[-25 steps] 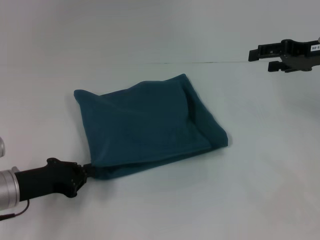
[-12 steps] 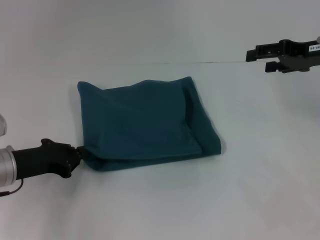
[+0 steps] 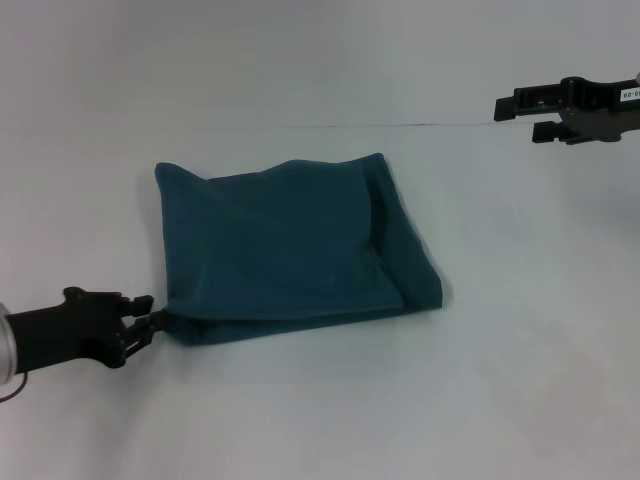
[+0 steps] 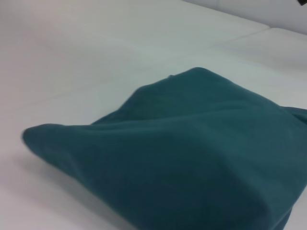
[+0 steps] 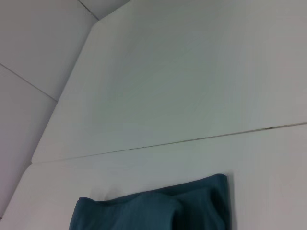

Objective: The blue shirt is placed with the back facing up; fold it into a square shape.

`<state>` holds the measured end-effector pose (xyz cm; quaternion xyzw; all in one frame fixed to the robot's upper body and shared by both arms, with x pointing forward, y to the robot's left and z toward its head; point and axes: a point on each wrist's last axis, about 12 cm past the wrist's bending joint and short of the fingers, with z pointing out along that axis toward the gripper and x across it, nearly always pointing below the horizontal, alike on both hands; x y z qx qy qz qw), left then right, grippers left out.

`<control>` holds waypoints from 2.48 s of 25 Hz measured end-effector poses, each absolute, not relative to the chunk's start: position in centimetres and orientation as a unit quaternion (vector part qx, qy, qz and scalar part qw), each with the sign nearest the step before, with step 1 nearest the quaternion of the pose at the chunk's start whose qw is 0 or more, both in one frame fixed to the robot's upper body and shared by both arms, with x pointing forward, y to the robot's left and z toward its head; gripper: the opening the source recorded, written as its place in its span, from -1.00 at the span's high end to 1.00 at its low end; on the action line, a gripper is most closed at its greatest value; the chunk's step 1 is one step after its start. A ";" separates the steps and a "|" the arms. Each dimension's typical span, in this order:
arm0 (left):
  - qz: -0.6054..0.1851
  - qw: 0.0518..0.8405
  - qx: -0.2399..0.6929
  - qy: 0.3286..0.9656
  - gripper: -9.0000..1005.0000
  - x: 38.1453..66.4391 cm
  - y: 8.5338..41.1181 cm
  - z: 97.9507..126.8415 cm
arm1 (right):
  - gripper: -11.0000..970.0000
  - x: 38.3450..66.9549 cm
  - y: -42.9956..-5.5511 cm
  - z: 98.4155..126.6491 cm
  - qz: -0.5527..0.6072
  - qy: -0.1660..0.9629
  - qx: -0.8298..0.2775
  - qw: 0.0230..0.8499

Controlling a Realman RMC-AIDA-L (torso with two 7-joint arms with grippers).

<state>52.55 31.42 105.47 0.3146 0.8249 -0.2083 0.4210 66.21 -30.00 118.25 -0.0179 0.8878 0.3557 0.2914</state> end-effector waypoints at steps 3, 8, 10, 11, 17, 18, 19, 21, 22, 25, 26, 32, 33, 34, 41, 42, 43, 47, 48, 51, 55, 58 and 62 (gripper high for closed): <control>-0.204 0.428 0.298 0.829 0.65 51.9 32.2 105.6 | -0.74 66.3 -29.8 118.4 0.354 0.888 -0.022 0.292; -0.238 0.447 0.224 0.833 0.43 51.3 33.9 106.3 | -0.73 66.4 -28.7 118.4 0.351 0.893 -0.045 0.277; -0.272 0.456 0.171 0.830 0.36 51.3 34.4 106.9 | -0.73 66.3 -27.8 118.2 0.355 0.895 -0.056 0.264; -0.287 0.457 0.147 0.829 0.32 51.4 34.5 107.2 | -0.73 66.3 -27.4 118.0 0.357 0.896 -0.061 0.258; -0.408 0.402 -0.025 0.819 0.28 53.5 34.0 108.8 | -0.73 65.8 -23.4 116.2 0.367 0.899 -0.091 0.222; -0.429 0.391 -0.047 0.813 0.28 53.9 33.8 109.1 | -0.73 65.7 -22.7 115.7 0.364 0.900 -0.093 0.220; -0.446 0.383 -0.063 0.806 0.27 54.2 33.6 109.3 | -0.73 65.7 -22.3 115.4 0.364 0.901 -0.092 0.218; -0.469 0.378 -0.084 0.793 0.26 54.6 33.5 109.8 | -0.73 65.7 -21.3 114.5 0.361 0.902 -0.086 0.218; -0.477 0.379 -0.094 0.787 0.26 54.7 33.5 110.0 | -0.73 65.6 -20.8 114.0 0.360 0.903 -0.081 0.219; -0.494 0.385 -0.118 0.771 0.26 55.0 33.6 110.3 | -0.73 65.6 -19.8 112.8 0.351 0.906 -0.066 0.228; -0.498 0.388 -0.124 0.766 0.26 55.0 33.7 110.4 | -0.73 65.5 -19.4 112.3 0.348 0.907 -0.063 0.230; -0.511 0.413 -0.158 0.737 0.25 54.8 34.6 110.6 | -0.73 65.1 -18.2 110.3 0.330 0.914 -0.051 0.231; -0.511 0.414 -0.160 0.736 0.25 54.8 34.7 110.6 | -0.73 65.0 -18.1 110.2 0.330 0.914 -0.049 0.232; -0.509 0.416 -0.163 0.736 0.25 54.9 34.8 110.6 | -0.73 65.0 -17.9 110.0 0.330 0.913 -0.045 0.234; -0.496 0.429 -0.179 0.733 0.26 55.0 35.5 110.4 | -0.73 64.5 -17.1 109.1 0.355 0.905 -0.017 0.235; -0.494 0.432 -0.183 0.732 0.26 55.0 35.6 110.4 | -0.73 64.5 -17.1 109.0 0.357 0.904 -0.015 0.236; -0.492 0.433 -0.186 0.732 0.26 54.9 35.7 110.3 | -0.73 64.5 -17.1 108.9 0.358 0.903 -0.013 0.236; -0.488 0.447 -0.212 0.719 0.26 54.6 36.7 110.2 | -0.73 64.4 -16.9 108.5 0.354 0.905 -0.006 0.235; -0.489 0.451 -0.220 0.714 0.26 54.6 37.0 110.2 | -0.73 64.4 -16.8 108.4 0.353 0.905 -0.006 0.235; -0.494 0.458 -0.232 0.702 0.26 54.6 37.4 110.3 | -0.73 64.3 -16.4 108.2 0.351 0.907 -0.005 0.234; -0.500 0.466 -0.240 0.689 0.26 54.5 37.6 110.4 | -0.73 64.3 -15.9 107.9 0.345 0.909 -0.007 0.235; -0.501 0.467 -0.241 0.687 0.26 54.5 37.7 110.5 | -0.73 64.4 -15.6 107.9 0.348 0.907 -0.009 0.238; -0.501 0.468 -0.242 0.687 0.26 54.4 37.7 110.5 | -0.73 64.4 -15.2 108.0 0.352 0.905 -0.013 0.239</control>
